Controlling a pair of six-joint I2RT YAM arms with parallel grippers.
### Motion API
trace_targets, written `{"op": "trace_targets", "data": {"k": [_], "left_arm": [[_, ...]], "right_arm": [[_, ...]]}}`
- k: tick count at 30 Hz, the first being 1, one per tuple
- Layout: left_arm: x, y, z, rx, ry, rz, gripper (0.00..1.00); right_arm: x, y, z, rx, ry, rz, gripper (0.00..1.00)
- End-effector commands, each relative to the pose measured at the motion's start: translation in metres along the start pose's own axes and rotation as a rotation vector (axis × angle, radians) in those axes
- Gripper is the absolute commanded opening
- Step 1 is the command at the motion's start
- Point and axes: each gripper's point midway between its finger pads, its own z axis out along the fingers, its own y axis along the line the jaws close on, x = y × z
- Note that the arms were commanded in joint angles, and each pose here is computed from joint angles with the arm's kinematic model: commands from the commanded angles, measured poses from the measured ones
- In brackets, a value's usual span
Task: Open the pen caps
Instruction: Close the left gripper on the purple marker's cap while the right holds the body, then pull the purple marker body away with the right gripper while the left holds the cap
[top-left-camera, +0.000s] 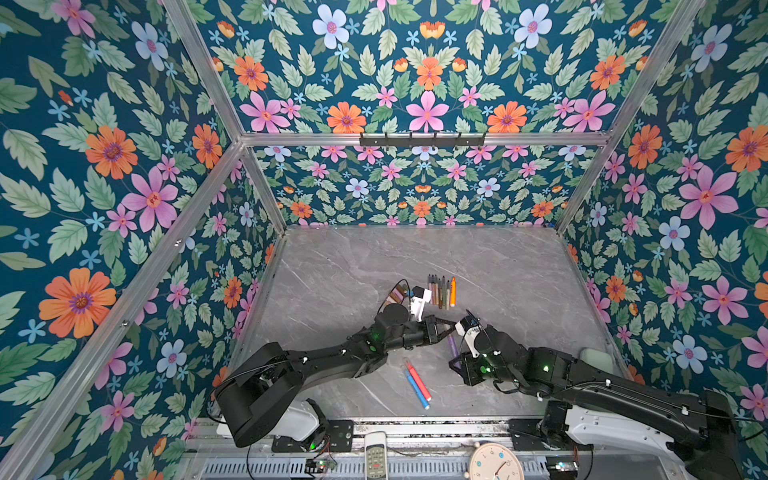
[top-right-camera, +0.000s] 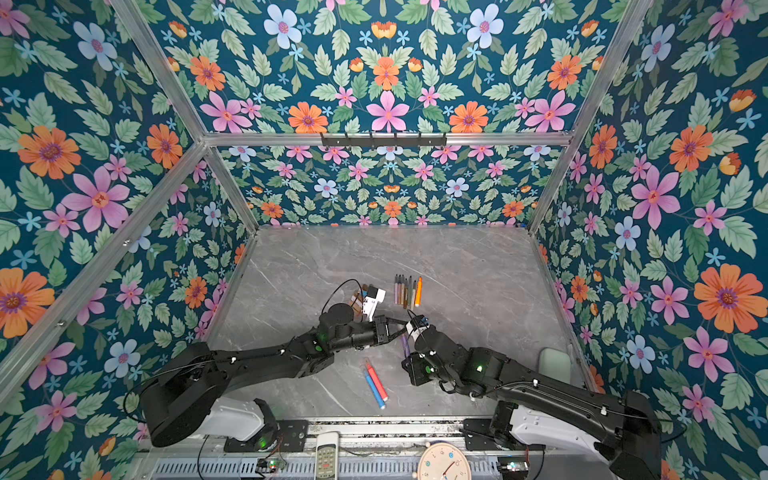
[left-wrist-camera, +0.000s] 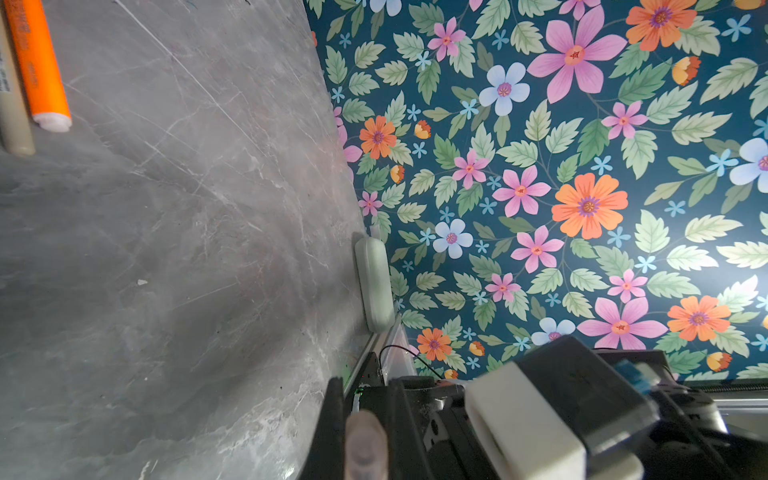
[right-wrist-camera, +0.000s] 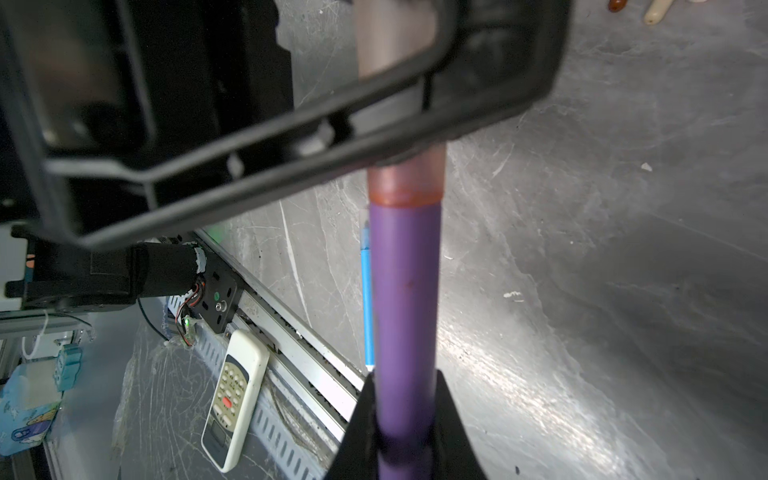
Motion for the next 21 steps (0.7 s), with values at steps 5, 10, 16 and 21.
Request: {"op": "trace_targets", "data": {"k": [5, 10, 16, 21], "left_arm": [[-0.002, -0.003, -0.005, 0.001, -0.019, 0.014, 0.00], [-0.004, 0.001, -0.007, -0.026, -0.035, 0.020, 0.00], [-0.010, -0.009, -0.008, -0.006, -0.050, 0.031, 0.00], [-0.014, -0.015, -0.012, -0.002, -0.069, 0.034, 0.00]], "right_arm": [[-0.004, -0.001, -0.008, -0.010, -0.042, 0.018, 0.29], [-0.002, 0.003, -0.007, -0.060, -0.057, 0.025, 0.28], [-0.002, 0.003, -0.005, -0.074, -0.067, 0.015, 0.22], [0.000, 0.002, -0.006, -0.076, -0.067, 0.003, 0.01]]}}
